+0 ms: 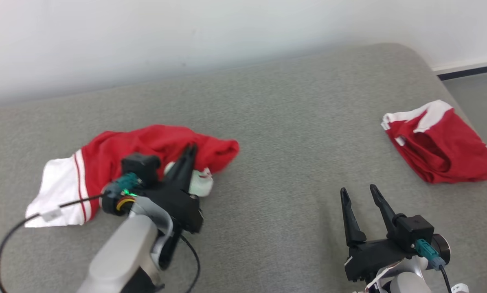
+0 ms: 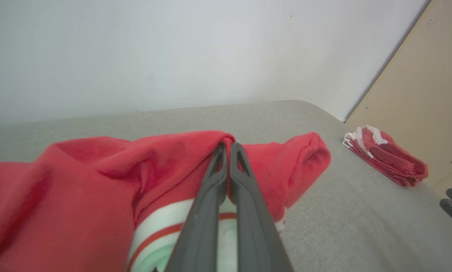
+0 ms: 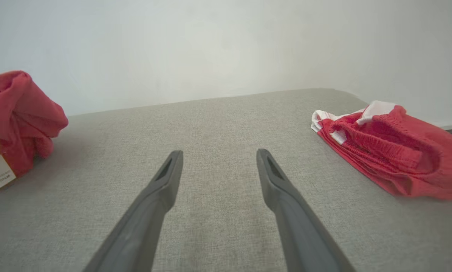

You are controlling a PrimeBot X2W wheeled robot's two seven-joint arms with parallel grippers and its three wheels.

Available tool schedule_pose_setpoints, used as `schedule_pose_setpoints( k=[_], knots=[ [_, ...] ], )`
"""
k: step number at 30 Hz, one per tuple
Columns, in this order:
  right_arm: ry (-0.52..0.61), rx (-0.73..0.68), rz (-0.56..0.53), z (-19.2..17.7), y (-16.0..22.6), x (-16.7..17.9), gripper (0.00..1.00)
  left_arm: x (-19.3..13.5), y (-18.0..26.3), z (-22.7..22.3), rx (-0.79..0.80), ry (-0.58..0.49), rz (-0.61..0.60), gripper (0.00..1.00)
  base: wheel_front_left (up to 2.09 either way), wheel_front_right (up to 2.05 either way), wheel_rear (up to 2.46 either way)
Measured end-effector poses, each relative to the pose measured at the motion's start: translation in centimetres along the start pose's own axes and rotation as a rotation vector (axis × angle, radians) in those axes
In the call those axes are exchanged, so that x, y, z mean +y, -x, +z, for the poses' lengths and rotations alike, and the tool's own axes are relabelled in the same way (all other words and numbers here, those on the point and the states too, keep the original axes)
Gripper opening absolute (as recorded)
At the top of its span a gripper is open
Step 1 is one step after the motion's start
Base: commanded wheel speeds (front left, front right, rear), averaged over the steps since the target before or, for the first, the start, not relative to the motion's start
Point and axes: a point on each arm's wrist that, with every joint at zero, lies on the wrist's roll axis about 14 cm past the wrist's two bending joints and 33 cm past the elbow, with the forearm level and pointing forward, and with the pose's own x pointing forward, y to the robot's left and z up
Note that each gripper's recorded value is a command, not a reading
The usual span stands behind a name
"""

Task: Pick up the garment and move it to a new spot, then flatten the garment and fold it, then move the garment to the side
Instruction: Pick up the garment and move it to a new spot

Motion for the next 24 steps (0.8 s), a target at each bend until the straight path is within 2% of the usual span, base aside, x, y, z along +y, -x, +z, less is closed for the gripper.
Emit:
schedule_pose_setpoints(
  k=[5,9,10,11,12,13,24],
  knots=[
    [-0.002,-0.015,-0.048,0.5,1.3,-1.6,1.00,-4.0,-0.4,-1.6,0.025,0.032,-0.083,0.00,0.00,0.00,0.00],
    [-0.012,-0.031,-0.066,1.1,1.8,-2.2,1.00,-5.3,-0.4,-1.6,0.019,0.034,-0.105,0.00,0.00,0.00,0.00],
    [-0.015,-0.034,-0.069,1.2,1.9,-2.2,1.00,-5.2,-0.4,-1.5,0.014,0.029,-0.102,0.07,0.00,0.00,0.00],
    [-0.020,-0.037,-0.070,1.2,1.9,-2.3,1.00,-4.9,-0.3,-1.2,0.005,0.021,-0.095,0.39,0.00,0.00,0.00],
    [-0.021,-0.038,-0.070,1.3,1.8,-2.2,1.00,-4.6,-0.3,-1.0,-0.004,0.011,-0.088,0.89,0.00,0.00,0.00],
    [-0.021,-0.039,-0.069,1.3,1.7,-2.2,1.00,-4.3,-0.2,-0.9,-0.009,0.005,-0.080,1.00,0.00,0.00,0.00],
    [-0.031,-0.040,-0.013,1.2,0.5,-0.3,1.00,1.1,3.0,-0.7,-0.045,-0.061,0.078,1.00,0.00,0.00,0.00]
  ],
)
